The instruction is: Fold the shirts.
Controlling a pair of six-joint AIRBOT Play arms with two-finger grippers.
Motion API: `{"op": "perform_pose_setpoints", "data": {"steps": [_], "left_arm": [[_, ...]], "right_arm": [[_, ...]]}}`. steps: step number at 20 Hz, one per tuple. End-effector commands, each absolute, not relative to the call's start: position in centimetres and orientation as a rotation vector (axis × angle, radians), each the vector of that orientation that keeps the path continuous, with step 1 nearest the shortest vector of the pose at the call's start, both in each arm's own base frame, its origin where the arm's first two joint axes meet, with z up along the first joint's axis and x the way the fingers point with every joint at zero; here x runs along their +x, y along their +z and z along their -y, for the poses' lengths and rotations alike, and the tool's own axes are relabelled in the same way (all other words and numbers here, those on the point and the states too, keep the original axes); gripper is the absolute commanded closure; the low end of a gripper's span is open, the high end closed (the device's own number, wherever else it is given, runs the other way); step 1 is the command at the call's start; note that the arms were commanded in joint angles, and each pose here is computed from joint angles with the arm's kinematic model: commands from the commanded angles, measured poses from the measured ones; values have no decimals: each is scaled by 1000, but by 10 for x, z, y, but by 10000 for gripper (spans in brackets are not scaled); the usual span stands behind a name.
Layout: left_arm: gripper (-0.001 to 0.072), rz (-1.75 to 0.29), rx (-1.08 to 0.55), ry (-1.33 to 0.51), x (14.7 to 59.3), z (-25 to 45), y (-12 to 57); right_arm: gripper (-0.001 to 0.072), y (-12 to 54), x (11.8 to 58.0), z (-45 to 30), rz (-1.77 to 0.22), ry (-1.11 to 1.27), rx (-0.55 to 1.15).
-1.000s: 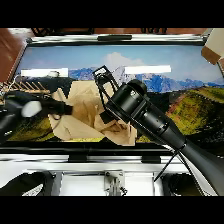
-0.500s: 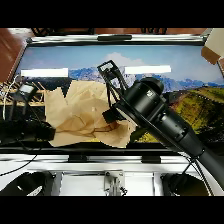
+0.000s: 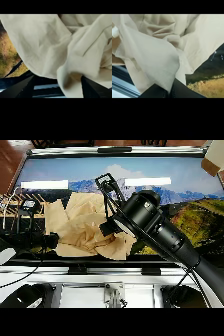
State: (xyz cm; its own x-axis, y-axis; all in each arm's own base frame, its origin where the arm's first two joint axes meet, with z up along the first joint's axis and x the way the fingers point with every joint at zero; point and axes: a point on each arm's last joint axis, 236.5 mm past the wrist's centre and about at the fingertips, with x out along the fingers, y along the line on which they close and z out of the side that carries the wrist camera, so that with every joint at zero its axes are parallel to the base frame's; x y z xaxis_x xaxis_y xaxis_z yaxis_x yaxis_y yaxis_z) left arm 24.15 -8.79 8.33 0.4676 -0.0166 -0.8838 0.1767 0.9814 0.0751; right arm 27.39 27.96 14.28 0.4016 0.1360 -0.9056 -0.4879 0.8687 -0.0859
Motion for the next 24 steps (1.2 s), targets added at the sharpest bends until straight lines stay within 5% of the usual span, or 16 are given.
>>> {"op": "perform_pose_setpoints", "data": {"steps": [1, 7, 14, 18, 24], "left_arm": [[27, -1113, 121, -124, 240, 91, 76], [33, -976, 379, 142, 279, -12, 125], [34, -1088, 314, 605, 245, -199, 130], [35, -1160, 74, 578, 250, -205, 84], [34, -1324, 176, 446, 268, -214, 30]], "right_arm": [[638, 142, 274, -282, -1095, 406, -353], [638, 141, 272, -281, -1102, 411, -357], [638, 141, 271, -281, -1100, 436, -393], [638, 139, 265, -286, -1119, 462, -380], [638, 138, 257, -293, -1142, 495, -360]]}}
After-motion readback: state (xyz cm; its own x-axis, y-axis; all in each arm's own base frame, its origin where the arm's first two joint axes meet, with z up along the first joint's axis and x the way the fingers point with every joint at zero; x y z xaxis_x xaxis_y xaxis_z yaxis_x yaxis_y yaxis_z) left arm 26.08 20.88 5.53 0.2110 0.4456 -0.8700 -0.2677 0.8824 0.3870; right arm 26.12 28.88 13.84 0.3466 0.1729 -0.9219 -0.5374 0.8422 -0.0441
